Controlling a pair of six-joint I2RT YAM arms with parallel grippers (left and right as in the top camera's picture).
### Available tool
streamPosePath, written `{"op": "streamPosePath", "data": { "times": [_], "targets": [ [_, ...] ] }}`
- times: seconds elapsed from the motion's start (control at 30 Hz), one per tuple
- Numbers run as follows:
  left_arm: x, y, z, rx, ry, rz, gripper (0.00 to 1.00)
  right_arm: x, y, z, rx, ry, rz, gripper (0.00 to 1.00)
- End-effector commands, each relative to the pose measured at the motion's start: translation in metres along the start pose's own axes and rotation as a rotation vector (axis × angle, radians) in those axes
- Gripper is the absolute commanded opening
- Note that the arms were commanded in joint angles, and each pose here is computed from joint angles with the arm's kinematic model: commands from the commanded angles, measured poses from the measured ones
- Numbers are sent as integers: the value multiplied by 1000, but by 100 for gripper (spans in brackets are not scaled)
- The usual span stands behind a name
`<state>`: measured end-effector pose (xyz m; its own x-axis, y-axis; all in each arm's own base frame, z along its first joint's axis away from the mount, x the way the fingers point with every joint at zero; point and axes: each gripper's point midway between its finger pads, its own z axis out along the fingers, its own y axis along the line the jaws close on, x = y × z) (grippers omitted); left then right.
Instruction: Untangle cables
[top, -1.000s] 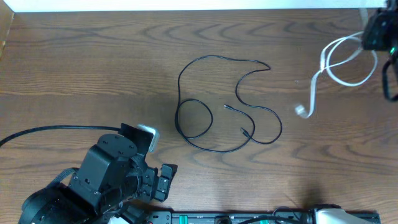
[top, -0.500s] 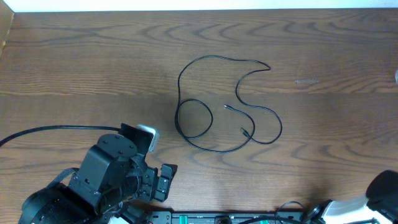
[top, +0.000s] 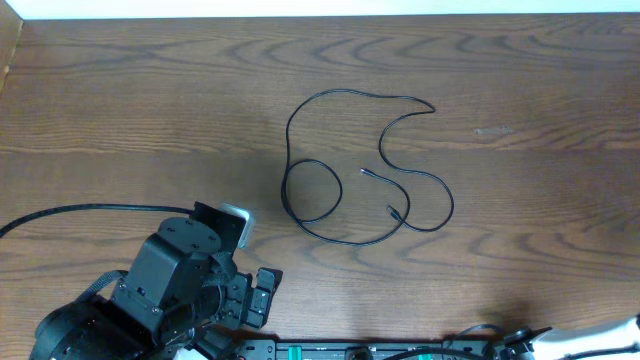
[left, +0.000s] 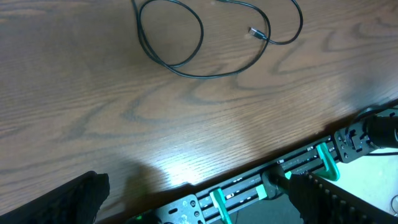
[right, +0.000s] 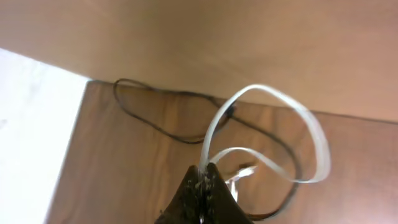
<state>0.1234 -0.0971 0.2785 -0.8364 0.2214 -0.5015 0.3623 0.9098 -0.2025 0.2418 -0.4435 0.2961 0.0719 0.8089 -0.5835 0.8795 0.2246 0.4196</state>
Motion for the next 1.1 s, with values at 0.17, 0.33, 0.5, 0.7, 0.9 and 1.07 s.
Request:
{"op": "streamPosePath", "data": {
  "times": [0.17,0.33,0.5,0.7,0.9,1.07],
  "targets": [
    [2,-3,-1,22,5,9,98,59,13,53,-127,293,150,99],
    [2,-3,-1,21,5,10,98,81,43,47,-175,351,91,99],
    [1,-3,-1,19,3,22,98,114,100,26,-366,442,-56,99],
    [-12,0,-1,-5,-55,10,98,202,174,-9,-559,617,-365,99],
    [-35,-7,-4,24,-146,-4,98,315,234,-55,-719,755,-757,96],
    [-42,-3,-5,1,-181,-20,98,401,255,-92,-723,801,-1062,96]
  ]
}}
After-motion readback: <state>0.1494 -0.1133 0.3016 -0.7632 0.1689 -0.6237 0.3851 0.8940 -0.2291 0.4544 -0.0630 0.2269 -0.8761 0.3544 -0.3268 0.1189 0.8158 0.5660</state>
